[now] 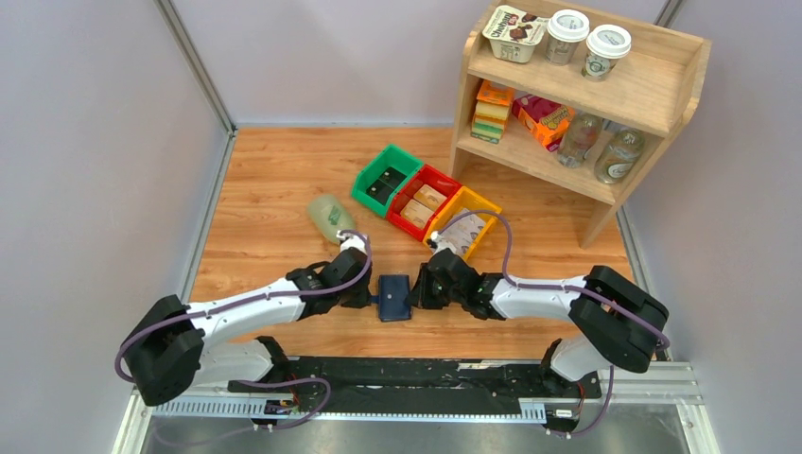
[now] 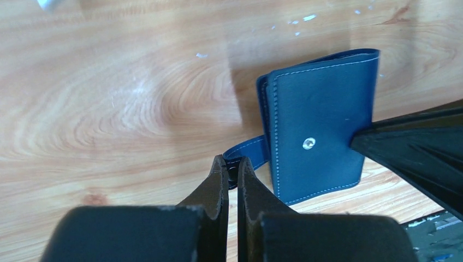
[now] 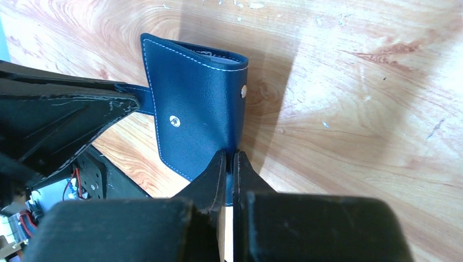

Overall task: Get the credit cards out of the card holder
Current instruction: Open the card holder at the center of the board.

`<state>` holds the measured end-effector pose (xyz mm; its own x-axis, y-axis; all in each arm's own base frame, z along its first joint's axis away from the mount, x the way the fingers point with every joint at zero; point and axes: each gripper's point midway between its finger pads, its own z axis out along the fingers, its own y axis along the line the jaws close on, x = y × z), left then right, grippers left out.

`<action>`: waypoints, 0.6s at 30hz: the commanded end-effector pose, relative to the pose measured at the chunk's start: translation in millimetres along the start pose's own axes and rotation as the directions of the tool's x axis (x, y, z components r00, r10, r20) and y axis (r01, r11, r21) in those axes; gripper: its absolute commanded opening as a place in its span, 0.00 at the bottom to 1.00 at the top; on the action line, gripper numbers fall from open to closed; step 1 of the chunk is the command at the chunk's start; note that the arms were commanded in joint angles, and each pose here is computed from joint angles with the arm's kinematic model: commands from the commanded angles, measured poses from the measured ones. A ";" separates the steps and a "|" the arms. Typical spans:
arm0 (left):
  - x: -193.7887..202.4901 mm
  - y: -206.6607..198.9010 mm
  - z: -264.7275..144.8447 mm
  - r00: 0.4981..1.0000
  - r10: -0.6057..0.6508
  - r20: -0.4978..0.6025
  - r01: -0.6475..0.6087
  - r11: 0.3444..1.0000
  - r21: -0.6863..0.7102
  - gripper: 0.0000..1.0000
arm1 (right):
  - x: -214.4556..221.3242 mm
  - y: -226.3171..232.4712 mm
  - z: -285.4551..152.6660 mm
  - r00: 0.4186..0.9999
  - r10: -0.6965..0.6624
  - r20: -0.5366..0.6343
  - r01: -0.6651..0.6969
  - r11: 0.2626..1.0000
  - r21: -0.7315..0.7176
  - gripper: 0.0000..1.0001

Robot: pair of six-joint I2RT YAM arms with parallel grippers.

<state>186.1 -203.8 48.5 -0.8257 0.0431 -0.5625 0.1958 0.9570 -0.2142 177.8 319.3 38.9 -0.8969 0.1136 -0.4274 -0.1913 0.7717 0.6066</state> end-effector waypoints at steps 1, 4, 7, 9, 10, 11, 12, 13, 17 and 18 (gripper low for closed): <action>8.0 -1.9 8.0 0.984 -0.175 0.015 0.174 0.982 0.080 0.00 | -3.1 -23.9 -3.0 0.998 -0.055 0.011 0.053 0.992 0.115 0.00; 27.0 3.9 16.1 0.963 -0.268 -0.017 0.268 0.958 0.101 0.00 | -3.0 -31.5 -7.4 0.997 -0.079 -0.008 0.080 0.982 0.173 0.00; 31.4 -0.3 19.8 0.945 -0.327 -0.013 0.325 0.933 0.155 0.00 | -9.7 -30.7 -13.4 0.991 -0.134 -0.009 0.133 0.963 0.232 0.12; 31.0 -5.0 20.1 0.935 -0.355 -0.005 0.349 0.916 0.197 0.00 | -16.1 -21.8 -20.7 0.982 -0.191 -0.010 0.186 0.942 0.278 0.33; 33.7 -4.1 20.6 0.930 -0.369 -0.008 0.362 0.909 0.204 0.00 | -22.0 -15.1 -23.9 0.976 -0.218 -0.003 0.209 0.933 0.294 0.46; 32.3 -5.6 20.6 0.927 -0.374 0.000 0.365 0.905 0.220 0.00 | -22.1 -13.4 -26.8 0.970 -0.243 -0.016 0.235 0.918 0.320 0.59; 31.0 -8.1 19.6 0.923 -0.385 0.005 0.372 0.896 0.242 0.00 | -27.2 -8.0 -29.3 0.966 -0.259 -0.011 0.248 0.908 0.339 0.70; 33.4 -6.1 20.3 0.921 -0.390 0.005 0.378 0.894 0.241 0.00 | -30.2 -4.9 -31.6 0.961 -0.275 -0.018 0.263 0.895 0.360 0.80; 34.3 -5.0 19.1 0.913 -0.407 0.018 0.389 0.884 0.261 0.00 | -37.8 7.8 -32.6 0.937 -0.344 -0.053 0.333 0.841 0.427 0.98; 33.1 -5.7 18.2 0.912 -0.409 0.023 0.388 0.881 0.270 0.00 | -38.9 11.5 -30.2 0.933 -0.355 -0.063 0.346 0.830 0.438 1.00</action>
<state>172.6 -214.9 20.8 -0.8184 -0.3361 -0.4661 0.0126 0.8004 -0.5993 191.1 318.3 80.4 -0.8223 -0.1008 -0.5600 -0.2880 0.9225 0.2569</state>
